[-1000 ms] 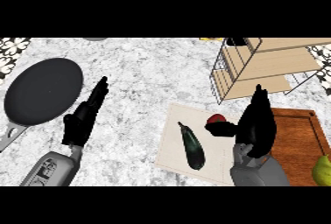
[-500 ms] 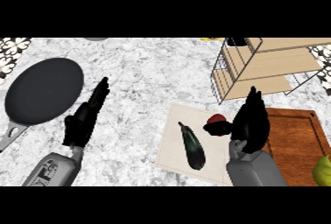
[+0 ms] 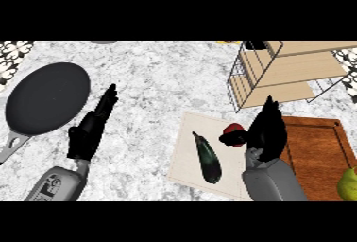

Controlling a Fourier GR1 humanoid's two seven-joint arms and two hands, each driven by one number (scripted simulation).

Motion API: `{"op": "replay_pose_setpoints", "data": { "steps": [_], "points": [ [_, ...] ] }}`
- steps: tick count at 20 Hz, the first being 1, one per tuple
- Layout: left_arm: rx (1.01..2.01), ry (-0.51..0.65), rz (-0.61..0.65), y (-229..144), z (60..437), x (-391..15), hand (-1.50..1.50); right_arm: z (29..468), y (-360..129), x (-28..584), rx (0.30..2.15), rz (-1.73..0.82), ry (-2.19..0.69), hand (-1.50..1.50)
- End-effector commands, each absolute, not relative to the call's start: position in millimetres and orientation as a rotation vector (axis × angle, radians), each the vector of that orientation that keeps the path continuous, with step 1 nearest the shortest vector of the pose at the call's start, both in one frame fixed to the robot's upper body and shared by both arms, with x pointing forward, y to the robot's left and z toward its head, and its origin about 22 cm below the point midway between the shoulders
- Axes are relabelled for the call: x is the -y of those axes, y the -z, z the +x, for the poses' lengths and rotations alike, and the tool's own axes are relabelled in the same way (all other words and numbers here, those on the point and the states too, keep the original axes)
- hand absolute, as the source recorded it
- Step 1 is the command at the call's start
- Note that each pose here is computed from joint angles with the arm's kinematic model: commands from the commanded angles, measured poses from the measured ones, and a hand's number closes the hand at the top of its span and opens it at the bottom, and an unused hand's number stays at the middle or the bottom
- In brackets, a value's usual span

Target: Pick the tomato from the placemat and place it in the tiered shelf

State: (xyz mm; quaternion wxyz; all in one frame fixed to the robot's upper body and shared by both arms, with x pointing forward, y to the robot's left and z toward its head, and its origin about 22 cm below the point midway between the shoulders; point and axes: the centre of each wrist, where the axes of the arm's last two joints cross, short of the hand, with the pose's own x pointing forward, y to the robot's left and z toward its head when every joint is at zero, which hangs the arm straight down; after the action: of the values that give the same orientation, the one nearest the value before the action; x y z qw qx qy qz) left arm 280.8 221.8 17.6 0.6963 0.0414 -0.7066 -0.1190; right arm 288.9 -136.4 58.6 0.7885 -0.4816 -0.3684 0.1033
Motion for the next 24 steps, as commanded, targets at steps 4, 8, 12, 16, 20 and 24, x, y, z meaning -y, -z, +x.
{"op": "replay_pose_setpoints", "data": {
  "steps": [4,8,12,16,20,24],
  "points": [
    [1.588,0.254,0.12,-18,290,-214,0.0,296,-67,130,0.597,-1.036,-0.107,-1.5],
    [1.568,0.263,0.092,-15,283,-218,0.0,304,-40,129,0.545,-1.053,-0.093,-1.5],
    [1.594,0.234,0.114,-10,290,-237,0.0,307,-48,131,0.573,-1.027,-0.089,-1.5],
    [1.581,0.263,0.103,-26,287,-219,0.0,300,-31,142,0.557,-1.026,-0.108,-1.5],
    [1.566,0.262,0.086,-19,288,-214,0.0,304,-26,140,0.558,-1.003,-0.102,-1.5],
    [1.572,0.253,0.101,-19,282,-222,0.0,289,-7,129,0.545,-1.004,-0.125,-1.5]
  ]
}}
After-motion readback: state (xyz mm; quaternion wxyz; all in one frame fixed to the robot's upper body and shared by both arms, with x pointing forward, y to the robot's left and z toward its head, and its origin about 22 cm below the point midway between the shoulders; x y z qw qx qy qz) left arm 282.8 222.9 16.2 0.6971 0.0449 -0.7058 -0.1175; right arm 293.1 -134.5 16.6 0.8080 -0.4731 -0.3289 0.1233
